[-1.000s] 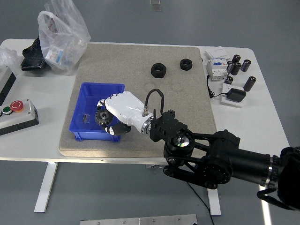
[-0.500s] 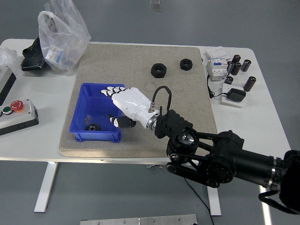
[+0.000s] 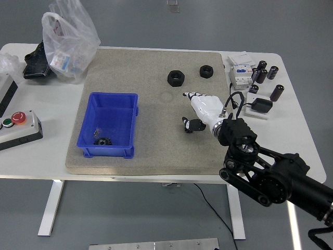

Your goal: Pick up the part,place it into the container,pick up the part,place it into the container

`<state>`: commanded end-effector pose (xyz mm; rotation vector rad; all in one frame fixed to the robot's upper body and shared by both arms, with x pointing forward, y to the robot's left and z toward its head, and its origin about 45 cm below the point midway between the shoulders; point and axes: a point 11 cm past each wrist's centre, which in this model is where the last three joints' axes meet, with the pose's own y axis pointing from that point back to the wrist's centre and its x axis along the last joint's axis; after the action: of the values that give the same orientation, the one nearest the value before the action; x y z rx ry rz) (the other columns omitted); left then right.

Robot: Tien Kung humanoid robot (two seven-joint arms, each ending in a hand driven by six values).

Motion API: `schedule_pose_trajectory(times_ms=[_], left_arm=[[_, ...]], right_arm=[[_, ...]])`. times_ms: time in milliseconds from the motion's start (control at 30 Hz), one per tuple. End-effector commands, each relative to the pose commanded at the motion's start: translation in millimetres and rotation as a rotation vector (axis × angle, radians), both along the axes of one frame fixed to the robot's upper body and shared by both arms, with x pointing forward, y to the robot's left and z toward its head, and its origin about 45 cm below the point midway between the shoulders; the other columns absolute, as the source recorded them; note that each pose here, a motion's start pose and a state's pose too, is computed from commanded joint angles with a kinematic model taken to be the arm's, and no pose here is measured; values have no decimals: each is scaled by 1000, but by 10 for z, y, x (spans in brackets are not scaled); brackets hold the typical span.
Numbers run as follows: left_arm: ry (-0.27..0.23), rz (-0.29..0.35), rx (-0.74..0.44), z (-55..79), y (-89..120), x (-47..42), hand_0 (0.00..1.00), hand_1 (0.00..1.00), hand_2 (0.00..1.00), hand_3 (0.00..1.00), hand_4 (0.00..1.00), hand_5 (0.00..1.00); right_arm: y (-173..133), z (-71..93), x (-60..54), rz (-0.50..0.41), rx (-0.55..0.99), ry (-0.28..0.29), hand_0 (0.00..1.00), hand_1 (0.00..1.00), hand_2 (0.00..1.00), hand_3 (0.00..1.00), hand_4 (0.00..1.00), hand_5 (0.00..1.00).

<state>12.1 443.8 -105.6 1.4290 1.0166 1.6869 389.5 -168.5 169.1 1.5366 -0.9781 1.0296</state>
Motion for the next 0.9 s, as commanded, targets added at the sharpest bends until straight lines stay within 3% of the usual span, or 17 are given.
schedule_pose_trajectory(times_ms=[33,200,233,400,433,600,633,800,833,900], left_arm=[[1,0,0,-1,-2,-3,656,594,589,666,646,231],[1,-1,0,-1,-3,-1,656,594,589,666,646,231],[-1,-2,0,0,-2,6,656,594,589,666,645,232],[-2,-3,-1,0,-3,14,656,594,589,666,645,232],[-1,-3,-1,-1,-4,13,656,594,589,666,645,232],[-1,-3,-2,-1,-6,15,656,594,589,666,645,232],[-1,-4,-1,-1,-5,17,656,594,589,666,645,231],[0,-5,-2,-1,-5,18,656,594,589,666,645,231],[1,-5,-3,-1,-5,17,656,595,589,666,645,231],[0,-5,-3,-1,-6,18,656,595,589,666,645,231]], right_arm=[[-12,-17,-22,0,-4,6,400,789,897,919,854,563],[-22,-138,-115,4,-14,52,400,789,897,919,854,563],[-17,-162,-128,5,-13,61,391,773,861,913,861,578],[20,-205,-140,15,-7,70,391,773,861,913,861,578],[24,-214,-138,16,-7,69,361,714,703,827,732,470],[-1,-262,-109,13,-21,60,361,714,703,827,732,470],[-13,-271,-101,11,-27,59,316,605,492,619,339,254],[-85,-323,-78,6,-55,64,316,605,492,619,339,254],[-89,-328,-77,8,-56,64,300,513,398,517,14,108],[-88,-335,-79,12,-55,62,300,513,398,517,14,108]])
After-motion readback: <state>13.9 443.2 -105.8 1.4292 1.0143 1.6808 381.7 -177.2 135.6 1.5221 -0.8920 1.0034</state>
